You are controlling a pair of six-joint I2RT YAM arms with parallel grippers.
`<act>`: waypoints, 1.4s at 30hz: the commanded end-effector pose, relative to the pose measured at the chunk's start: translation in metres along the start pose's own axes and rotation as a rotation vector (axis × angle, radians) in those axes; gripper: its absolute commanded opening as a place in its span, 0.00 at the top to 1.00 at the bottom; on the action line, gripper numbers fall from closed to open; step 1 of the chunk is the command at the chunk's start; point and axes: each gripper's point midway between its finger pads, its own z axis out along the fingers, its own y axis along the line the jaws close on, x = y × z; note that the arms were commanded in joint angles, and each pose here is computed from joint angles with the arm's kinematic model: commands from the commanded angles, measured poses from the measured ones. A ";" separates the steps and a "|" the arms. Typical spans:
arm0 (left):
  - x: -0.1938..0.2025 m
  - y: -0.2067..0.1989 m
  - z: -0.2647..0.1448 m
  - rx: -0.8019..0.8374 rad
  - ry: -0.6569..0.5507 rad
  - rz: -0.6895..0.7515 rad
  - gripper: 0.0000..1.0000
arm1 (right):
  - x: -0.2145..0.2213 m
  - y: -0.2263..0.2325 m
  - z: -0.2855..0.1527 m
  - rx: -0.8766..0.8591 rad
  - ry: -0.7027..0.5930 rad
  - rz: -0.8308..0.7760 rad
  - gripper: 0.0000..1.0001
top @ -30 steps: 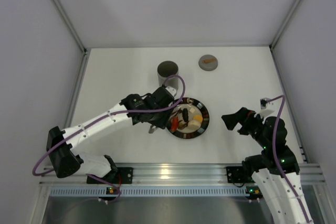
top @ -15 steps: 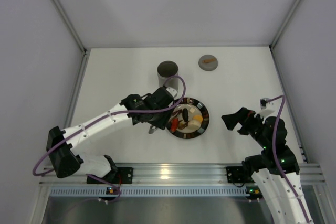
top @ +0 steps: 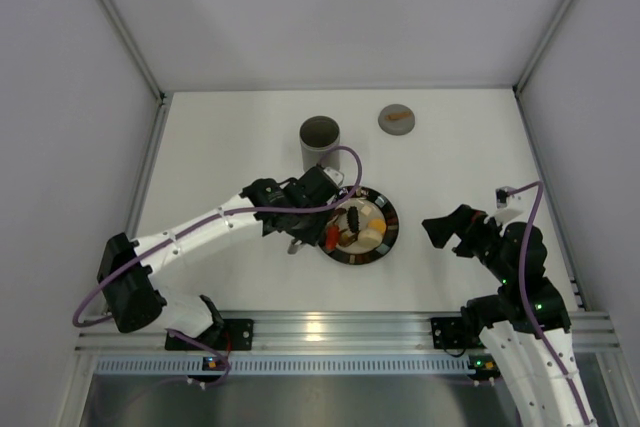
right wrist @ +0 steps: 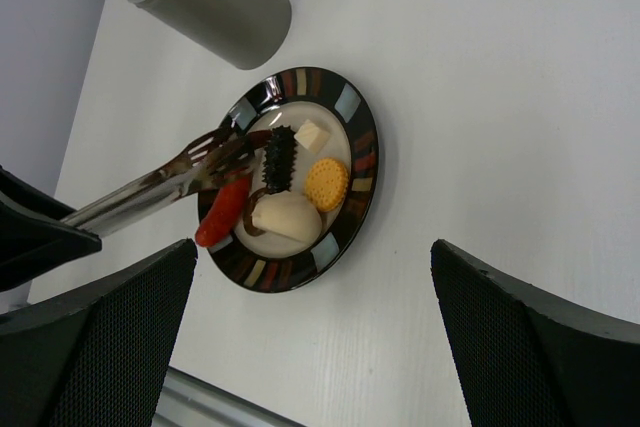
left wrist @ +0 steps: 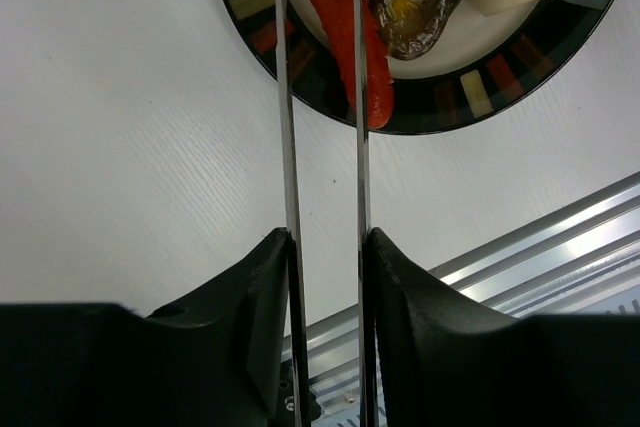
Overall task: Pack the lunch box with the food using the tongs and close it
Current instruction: Pick up the fake food from the plate, then place the fake food in the packing box.
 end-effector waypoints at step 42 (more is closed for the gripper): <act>-0.157 0.055 -0.117 -0.079 -0.415 -0.229 0.81 | -0.015 0.005 -0.002 0.003 -0.032 -0.019 0.01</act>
